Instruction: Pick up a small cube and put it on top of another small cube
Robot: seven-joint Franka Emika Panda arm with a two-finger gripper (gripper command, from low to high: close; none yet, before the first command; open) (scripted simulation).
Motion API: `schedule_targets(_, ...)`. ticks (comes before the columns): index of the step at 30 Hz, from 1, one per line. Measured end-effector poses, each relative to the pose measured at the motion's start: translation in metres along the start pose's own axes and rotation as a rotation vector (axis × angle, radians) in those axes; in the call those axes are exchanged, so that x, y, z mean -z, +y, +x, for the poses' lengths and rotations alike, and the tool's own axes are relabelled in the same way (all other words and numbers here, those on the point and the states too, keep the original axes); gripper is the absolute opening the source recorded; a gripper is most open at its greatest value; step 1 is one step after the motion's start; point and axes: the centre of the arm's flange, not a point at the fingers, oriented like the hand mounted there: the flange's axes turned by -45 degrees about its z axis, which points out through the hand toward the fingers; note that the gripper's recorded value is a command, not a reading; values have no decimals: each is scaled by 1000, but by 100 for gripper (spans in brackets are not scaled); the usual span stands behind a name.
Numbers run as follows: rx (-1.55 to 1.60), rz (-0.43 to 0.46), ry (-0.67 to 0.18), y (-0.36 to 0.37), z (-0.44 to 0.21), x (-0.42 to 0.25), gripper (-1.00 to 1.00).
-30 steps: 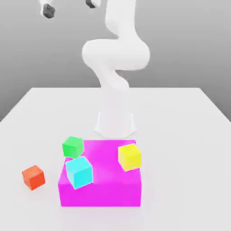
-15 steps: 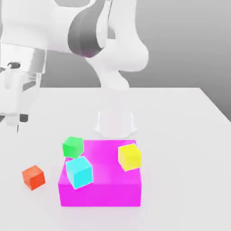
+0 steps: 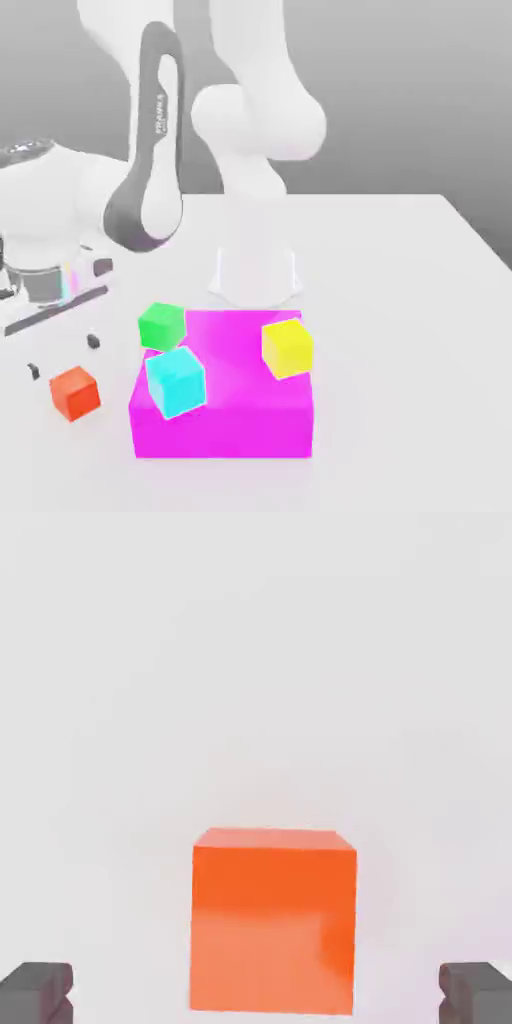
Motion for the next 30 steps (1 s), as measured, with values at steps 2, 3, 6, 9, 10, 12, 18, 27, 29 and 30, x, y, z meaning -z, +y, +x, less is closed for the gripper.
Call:
schedule_targets(2,-2,-1,1,1,0,-22,0)
schedule_targets(3,-2,-1,1,2,1,-30,-100)
schedule_targets(6,-2,0,1,1,1,-29,-100)
schedule_targets(9,-2,1,1,2,1,-33,-100)
schedule_targets(10,-3,1,1,1,1,-30,-100)
schedule_targets(12,-3,1,0,0,0,-14,-100)
schedule_targets(18,33,3,-6,0,-27,52,-100)
schedule_targets(27,201,3,-7,41,-154,162,-100)
schedule_targets(29,223,1,2,50,-169,162,-100)
schedule_targets(30,226,1,4,51,-171,153,-100)
